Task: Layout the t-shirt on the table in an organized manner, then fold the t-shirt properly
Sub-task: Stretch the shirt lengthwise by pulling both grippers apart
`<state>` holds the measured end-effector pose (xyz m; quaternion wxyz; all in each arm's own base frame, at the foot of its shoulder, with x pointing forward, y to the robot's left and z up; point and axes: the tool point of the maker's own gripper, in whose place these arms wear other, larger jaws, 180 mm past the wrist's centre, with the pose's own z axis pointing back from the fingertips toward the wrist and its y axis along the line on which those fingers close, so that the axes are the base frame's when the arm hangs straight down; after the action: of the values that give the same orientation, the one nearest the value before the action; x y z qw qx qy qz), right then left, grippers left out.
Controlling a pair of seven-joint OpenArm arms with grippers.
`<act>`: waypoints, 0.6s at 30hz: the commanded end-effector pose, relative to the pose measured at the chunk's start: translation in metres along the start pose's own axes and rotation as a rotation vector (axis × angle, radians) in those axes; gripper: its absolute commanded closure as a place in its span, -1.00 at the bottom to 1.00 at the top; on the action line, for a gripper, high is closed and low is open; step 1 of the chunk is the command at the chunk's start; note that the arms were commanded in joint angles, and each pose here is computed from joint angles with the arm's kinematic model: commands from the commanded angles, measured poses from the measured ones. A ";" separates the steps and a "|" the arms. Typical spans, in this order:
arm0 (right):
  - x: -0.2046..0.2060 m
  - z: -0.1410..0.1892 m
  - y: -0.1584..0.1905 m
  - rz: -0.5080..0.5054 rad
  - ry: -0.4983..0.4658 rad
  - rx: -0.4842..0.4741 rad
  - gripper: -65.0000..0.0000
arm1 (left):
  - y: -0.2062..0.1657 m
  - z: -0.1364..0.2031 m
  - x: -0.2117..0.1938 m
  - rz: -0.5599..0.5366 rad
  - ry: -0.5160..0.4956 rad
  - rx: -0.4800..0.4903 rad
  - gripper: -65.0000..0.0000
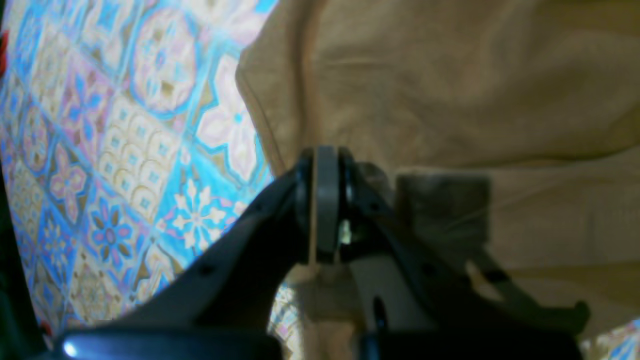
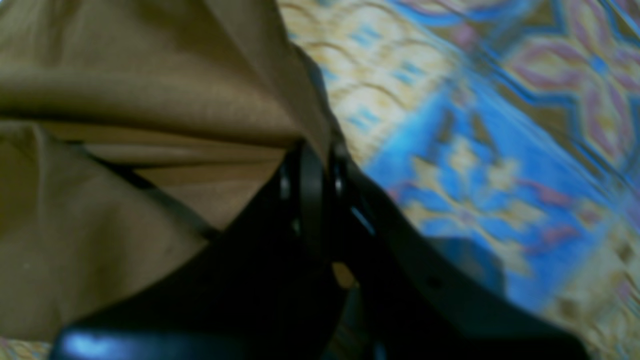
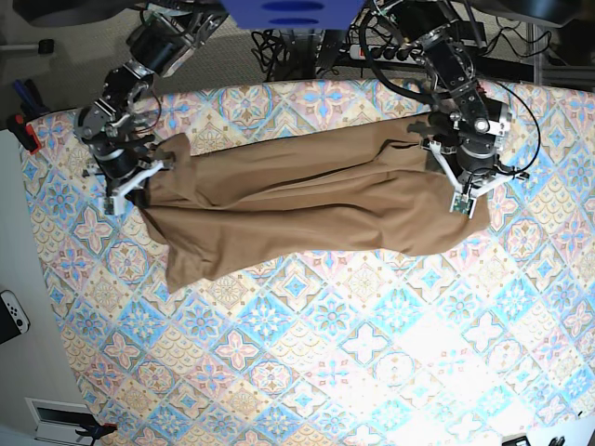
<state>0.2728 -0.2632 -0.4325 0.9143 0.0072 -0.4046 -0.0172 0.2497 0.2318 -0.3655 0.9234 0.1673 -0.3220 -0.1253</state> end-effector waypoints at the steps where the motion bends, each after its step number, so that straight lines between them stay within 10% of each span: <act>1: -0.022 0.004 -0.017 0.016 0.105 -0.059 1.00 | 0.007 0.003 0.007 0.009 -0.023 0.024 1.00; 18: 0.005 -0.014 -0.052 -0.029 0.094 -0.126 1.00 | 0.015 0.006 -0.022 0.039 0.036 0.043 1.00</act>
<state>0.2986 -0.3041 -0.4305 0.9144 -0.0194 -0.4006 -0.0555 0.2226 0.2517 -0.3767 0.9341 0.1802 -0.2913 -0.1006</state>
